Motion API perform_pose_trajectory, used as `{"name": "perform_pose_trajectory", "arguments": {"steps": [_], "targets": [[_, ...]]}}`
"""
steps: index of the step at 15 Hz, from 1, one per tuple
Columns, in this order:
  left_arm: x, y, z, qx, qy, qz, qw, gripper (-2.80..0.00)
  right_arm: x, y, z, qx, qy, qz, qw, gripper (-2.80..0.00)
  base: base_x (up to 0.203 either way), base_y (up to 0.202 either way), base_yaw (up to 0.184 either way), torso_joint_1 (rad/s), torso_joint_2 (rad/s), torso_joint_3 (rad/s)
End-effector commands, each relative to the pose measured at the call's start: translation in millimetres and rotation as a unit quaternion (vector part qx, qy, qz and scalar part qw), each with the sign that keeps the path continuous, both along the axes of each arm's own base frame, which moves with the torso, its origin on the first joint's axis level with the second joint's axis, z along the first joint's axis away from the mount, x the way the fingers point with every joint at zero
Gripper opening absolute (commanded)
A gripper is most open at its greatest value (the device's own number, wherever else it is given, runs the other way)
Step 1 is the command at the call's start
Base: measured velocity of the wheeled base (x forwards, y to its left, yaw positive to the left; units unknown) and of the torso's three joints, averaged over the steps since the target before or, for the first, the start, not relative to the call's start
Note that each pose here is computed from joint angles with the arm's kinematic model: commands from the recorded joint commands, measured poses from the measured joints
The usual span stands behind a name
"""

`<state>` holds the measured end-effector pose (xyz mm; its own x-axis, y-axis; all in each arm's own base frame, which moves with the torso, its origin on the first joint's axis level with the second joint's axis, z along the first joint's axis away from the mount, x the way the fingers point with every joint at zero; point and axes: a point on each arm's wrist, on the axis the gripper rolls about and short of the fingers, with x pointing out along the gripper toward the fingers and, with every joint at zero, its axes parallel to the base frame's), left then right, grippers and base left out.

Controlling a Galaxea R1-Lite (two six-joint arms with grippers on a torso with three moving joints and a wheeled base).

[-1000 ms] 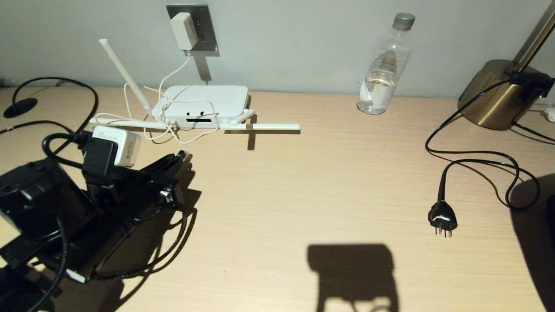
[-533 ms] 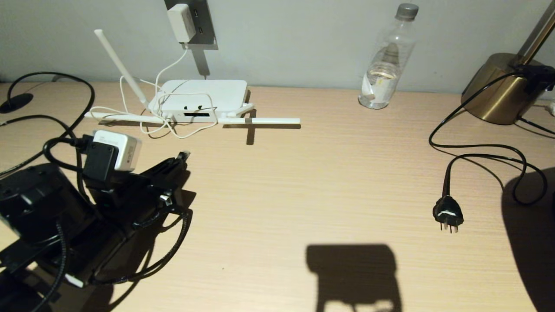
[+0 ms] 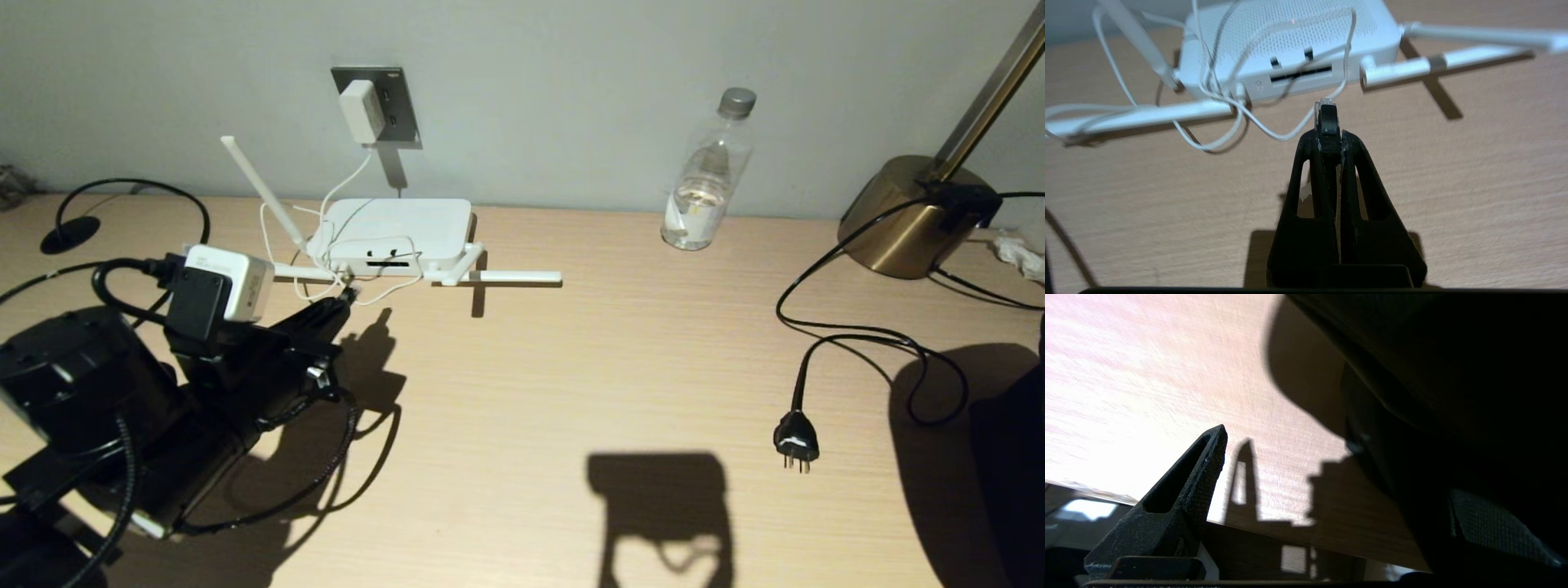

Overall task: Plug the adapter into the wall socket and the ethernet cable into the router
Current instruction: Align cable and router interface

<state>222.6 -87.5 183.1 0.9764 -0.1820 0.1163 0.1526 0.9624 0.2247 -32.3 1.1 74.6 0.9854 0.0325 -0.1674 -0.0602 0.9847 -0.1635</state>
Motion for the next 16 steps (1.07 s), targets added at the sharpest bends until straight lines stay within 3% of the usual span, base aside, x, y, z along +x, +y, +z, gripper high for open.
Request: {"name": "perform_pose_trajectory", "arguments": {"steps": [1,16], "targets": [[0.4,-0.2,-1.4,0.001,0.001,0.001,1.0,-2.8,0.3,0.1,2.2,-0.001,-0.009,0.002,1.0,0.0,0.0,0.0,0.0,0.118,-0.31,-0.183],[2.6,-1.0,3.4,0.012,-0.011,0.004,0.9999,-2.8,0.3,0.1,2.2,-0.002,-0.009,0.003,1.0,0.0,0.0,0.0,0.0,0.01,-0.02,-0.015]]}}
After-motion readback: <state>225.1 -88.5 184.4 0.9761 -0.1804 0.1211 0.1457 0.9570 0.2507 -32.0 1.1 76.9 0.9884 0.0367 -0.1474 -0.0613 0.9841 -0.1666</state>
